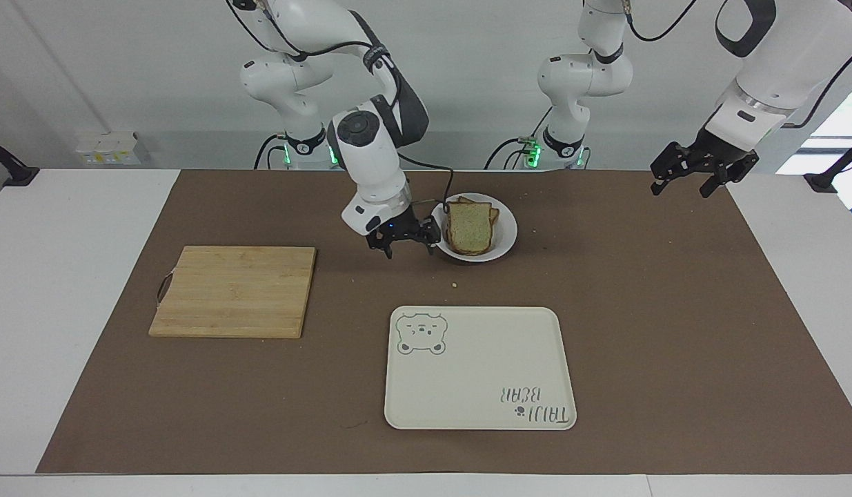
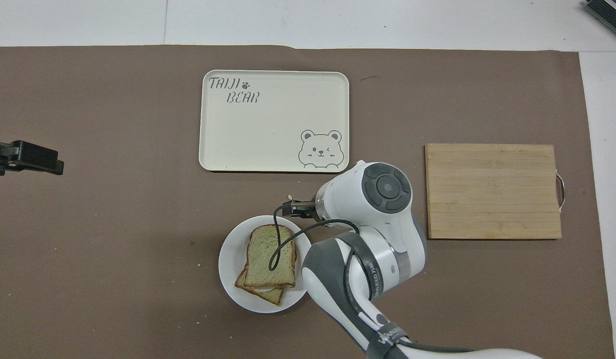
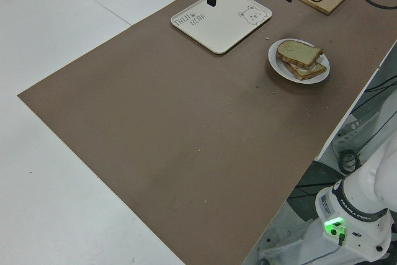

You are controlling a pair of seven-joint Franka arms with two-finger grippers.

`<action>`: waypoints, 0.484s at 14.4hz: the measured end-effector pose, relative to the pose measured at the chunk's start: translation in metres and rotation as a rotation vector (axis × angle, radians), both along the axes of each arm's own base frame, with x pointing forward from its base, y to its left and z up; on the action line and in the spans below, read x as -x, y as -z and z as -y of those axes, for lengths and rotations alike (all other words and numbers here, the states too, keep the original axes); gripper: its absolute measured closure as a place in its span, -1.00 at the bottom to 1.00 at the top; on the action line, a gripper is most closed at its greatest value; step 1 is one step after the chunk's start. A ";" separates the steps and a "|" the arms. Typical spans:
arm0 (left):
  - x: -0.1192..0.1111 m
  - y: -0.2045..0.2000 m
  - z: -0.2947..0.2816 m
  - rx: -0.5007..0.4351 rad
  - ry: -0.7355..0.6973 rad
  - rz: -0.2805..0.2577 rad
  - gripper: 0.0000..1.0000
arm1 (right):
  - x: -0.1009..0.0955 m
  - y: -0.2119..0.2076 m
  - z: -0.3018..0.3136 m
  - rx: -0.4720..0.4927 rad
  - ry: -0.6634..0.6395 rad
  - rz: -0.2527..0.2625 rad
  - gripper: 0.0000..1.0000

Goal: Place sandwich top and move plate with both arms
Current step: 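Withdraw the right gripper while the left gripper reaches toward the plate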

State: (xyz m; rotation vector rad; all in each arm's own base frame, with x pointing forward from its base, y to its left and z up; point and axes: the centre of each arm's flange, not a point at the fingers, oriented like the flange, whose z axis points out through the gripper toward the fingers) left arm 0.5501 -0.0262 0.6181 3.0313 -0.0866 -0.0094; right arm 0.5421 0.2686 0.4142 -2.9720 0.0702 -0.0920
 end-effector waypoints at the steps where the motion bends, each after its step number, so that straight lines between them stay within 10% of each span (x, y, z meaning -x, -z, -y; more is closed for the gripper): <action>1: -0.002 0.004 0.003 0.030 -0.004 0.007 -1.00 | -0.003 -0.012 0.013 0.026 0.002 0.002 -1.00; 7: -0.007 0.059 0.024 0.232 0.015 0.000 -1.00 | -0.006 -0.085 0.075 0.065 0.039 -0.047 -1.00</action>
